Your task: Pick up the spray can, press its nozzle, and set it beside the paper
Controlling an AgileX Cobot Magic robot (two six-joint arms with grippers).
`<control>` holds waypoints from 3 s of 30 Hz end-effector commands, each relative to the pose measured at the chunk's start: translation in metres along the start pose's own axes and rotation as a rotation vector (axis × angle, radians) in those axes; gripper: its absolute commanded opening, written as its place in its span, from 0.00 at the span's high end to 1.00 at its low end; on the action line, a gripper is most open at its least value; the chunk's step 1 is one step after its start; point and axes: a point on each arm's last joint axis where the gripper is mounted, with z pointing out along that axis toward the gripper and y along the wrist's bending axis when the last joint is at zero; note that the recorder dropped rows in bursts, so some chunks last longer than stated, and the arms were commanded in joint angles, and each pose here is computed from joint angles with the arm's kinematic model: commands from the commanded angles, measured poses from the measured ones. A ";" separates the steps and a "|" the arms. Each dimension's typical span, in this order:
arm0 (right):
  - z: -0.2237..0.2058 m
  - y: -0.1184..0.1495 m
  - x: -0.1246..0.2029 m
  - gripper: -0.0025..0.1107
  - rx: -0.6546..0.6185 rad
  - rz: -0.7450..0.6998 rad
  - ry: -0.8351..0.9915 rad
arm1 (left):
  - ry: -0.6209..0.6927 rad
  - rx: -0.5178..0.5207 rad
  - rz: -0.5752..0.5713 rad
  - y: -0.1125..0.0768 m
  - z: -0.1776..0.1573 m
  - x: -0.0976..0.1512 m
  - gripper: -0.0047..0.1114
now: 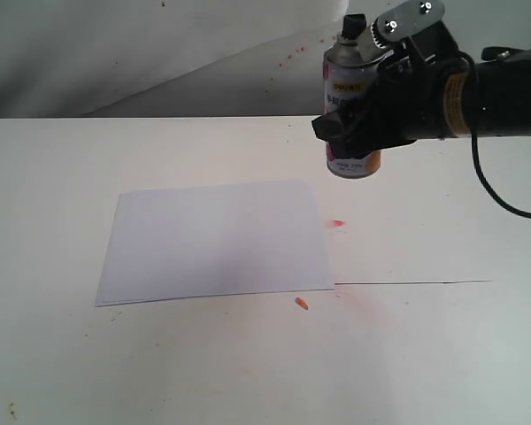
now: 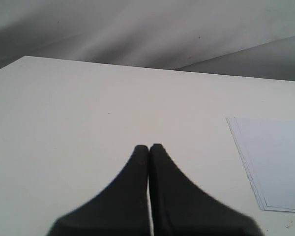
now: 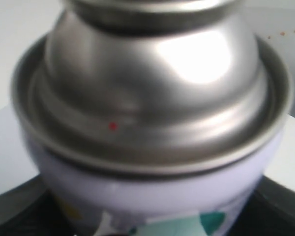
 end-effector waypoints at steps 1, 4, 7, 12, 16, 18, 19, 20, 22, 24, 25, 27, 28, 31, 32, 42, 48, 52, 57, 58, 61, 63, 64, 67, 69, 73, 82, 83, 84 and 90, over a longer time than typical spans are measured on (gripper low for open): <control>0.006 -0.002 0.007 0.98 0.039 -0.046 -0.039 | 0.005 0.005 -0.007 0.000 0.000 0.001 0.96; 0.013 -0.006 0.023 0.98 0.088 -0.073 -0.001 | 0.005 0.005 -0.007 0.000 0.000 0.001 0.96; 0.016 -0.008 0.024 0.98 0.122 -0.065 0.003 | 0.005 0.005 -0.007 0.000 0.000 0.001 0.96; 0.017 -0.007 0.024 0.98 0.165 -0.104 0.024 | 0.005 0.005 -0.007 0.000 0.000 0.001 0.96; 0.016 -0.012 0.023 0.98 0.237 -0.166 0.089 | 0.005 0.005 -0.007 0.000 0.000 0.001 0.96; 0.016 -0.012 0.022 0.98 0.260 -0.203 0.125 | 0.005 0.005 -0.007 0.000 0.000 0.001 0.96; 0.017 -0.011 0.022 0.98 0.265 -0.221 0.141 | 0.005 0.005 -0.007 0.000 0.000 0.001 0.96; 0.017 -0.008 0.021 0.98 0.263 -0.256 0.158 | 0.005 0.005 -0.007 0.000 0.000 0.001 0.96; 0.019 0.000 0.022 0.98 0.252 -0.346 0.198 | 0.005 0.005 -0.007 0.000 0.000 0.001 0.96; 0.020 0.007 0.023 0.98 0.237 -0.426 0.239 | 0.005 0.005 -0.007 0.000 0.000 0.001 0.96; 0.021 0.010 0.023 0.98 0.229 -0.456 0.249 | 0.005 0.005 -0.007 0.000 0.000 0.001 0.96; 0.023 0.017 0.023 0.98 0.209 -0.515 0.265 | 0.005 0.005 -0.007 0.000 0.000 0.001 0.96; 0.023 0.020 0.023 0.98 0.201 -0.541 0.274 | 0.005 0.005 -0.007 0.000 0.000 0.001 0.96; 0.027 0.029 0.025 0.98 0.175 -0.636 0.323 | 0.005 0.005 -0.007 0.000 0.000 0.001 0.96; 0.029 0.031 0.024 0.98 0.178 -0.658 0.350 | 0.005 0.005 -0.007 0.000 0.000 0.001 0.96; 0.065 0.039 0.005 0.98 0.118 -0.652 0.489 | 0.005 0.005 -0.007 0.000 0.000 0.001 0.96; 0.086 0.047 0.012 0.98 0.048 -0.710 0.557 | 0.005 0.005 -0.007 0.000 0.000 0.001 0.96; 0.093 0.051 0.020 0.98 0.023 -0.777 0.588 | 0.005 0.005 -0.007 0.000 0.000 0.001 0.96; 0.098 0.052 0.025 0.98 0.013 -0.766 0.598 | 0.005 0.005 -0.007 0.000 0.000 0.001 0.96; 0.099 0.052 0.027 0.98 0.010 -0.758 0.602 | 0.005 0.005 -0.007 0.000 0.000 0.001 0.96; 0.102 0.054 0.031 0.98 0.001 -0.757 0.614 | 0.005 0.005 -0.007 0.000 0.000 0.001 0.96; 0.106 0.054 0.030 0.98 0.004 -0.749 0.618 | 0.005 0.005 -0.007 0.000 0.000 0.001 0.96; 0.109 0.055 0.028 0.98 0.010 -0.734 0.618 | 0.005 0.005 -0.007 0.000 0.000 0.001 0.96; 0.119 0.054 0.022 0.98 0.024 -0.689 0.624 | 0.005 0.005 -0.007 0.000 0.000 0.001 0.96; 0.124 0.052 0.021 0.98 0.027 -0.683 0.657 | 0.005 0.005 -0.007 0.000 0.000 0.001 0.96; 0.128 0.051 0.014 0.98 0.037 -0.661 0.640 | 0.005 0.005 -0.007 0.000 0.000 0.001 0.96; 0.128 0.052 0.004 0.98 0.037 -0.622 0.606 | 0.005 0.005 -0.007 0.000 0.000 0.001 0.96; 0.128 0.052 0.004 0.98 0.037 -0.622 0.606 | 0.005 0.005 -0.007 0.000 0.000 0.001 0.96; 0.128 0.052 0.004 0.98 0.037 -0.622 0.606 | 0.005 0.005 -0.007 0.000 0.000 0.001 0.96; 0.128 0.051 0.004 0.98 0.038 -0.621 0.606 | 0.005 0.005 -0.004 0.000 0.000 0.001 0.96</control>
